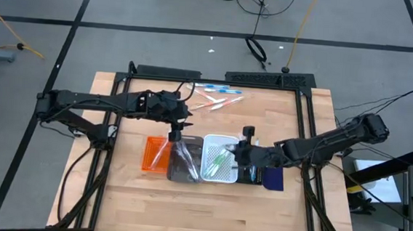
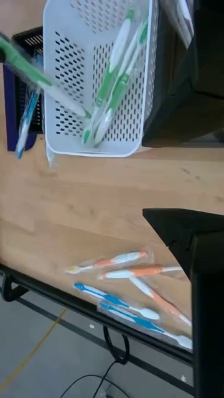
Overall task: Pick & Place Toothbrushes
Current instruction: Put the green toothbrush into the white bin
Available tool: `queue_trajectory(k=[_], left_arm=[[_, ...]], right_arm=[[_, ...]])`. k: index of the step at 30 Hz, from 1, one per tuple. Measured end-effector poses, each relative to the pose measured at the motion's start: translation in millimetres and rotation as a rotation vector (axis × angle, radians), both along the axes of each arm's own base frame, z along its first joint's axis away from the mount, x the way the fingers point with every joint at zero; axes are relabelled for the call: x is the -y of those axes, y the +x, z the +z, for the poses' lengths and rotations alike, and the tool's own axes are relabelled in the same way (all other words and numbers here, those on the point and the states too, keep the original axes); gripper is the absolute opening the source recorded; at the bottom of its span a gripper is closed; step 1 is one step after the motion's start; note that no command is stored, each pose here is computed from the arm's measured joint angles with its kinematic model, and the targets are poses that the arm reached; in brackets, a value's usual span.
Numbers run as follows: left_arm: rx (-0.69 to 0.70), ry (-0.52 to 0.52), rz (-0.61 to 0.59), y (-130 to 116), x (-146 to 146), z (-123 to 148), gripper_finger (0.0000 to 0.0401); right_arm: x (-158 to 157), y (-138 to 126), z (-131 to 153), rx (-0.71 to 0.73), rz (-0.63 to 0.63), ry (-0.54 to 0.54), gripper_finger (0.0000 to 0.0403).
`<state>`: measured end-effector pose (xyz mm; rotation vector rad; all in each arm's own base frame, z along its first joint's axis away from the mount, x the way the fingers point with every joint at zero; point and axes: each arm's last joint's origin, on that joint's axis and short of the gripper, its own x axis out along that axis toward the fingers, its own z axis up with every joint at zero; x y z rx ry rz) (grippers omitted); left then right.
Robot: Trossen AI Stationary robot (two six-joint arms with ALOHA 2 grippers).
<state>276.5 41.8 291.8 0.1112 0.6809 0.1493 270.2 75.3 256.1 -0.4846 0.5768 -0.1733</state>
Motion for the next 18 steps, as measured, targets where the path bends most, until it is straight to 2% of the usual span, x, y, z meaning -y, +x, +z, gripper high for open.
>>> queue_trajectory(k=[11, 18], left_arm=[[0.001, -0.007, 0.006, 0, 0, 0, 0.0170], [0.002, -0.009, 0.008, 0, 0, 0, 0.0170]], right_arm=[[-7, 12, -17, -0.035, 0.010, -0.027, 0.0009], [-7, 15, -21, -0.041, 0.016, -0.031, 0.0067]])
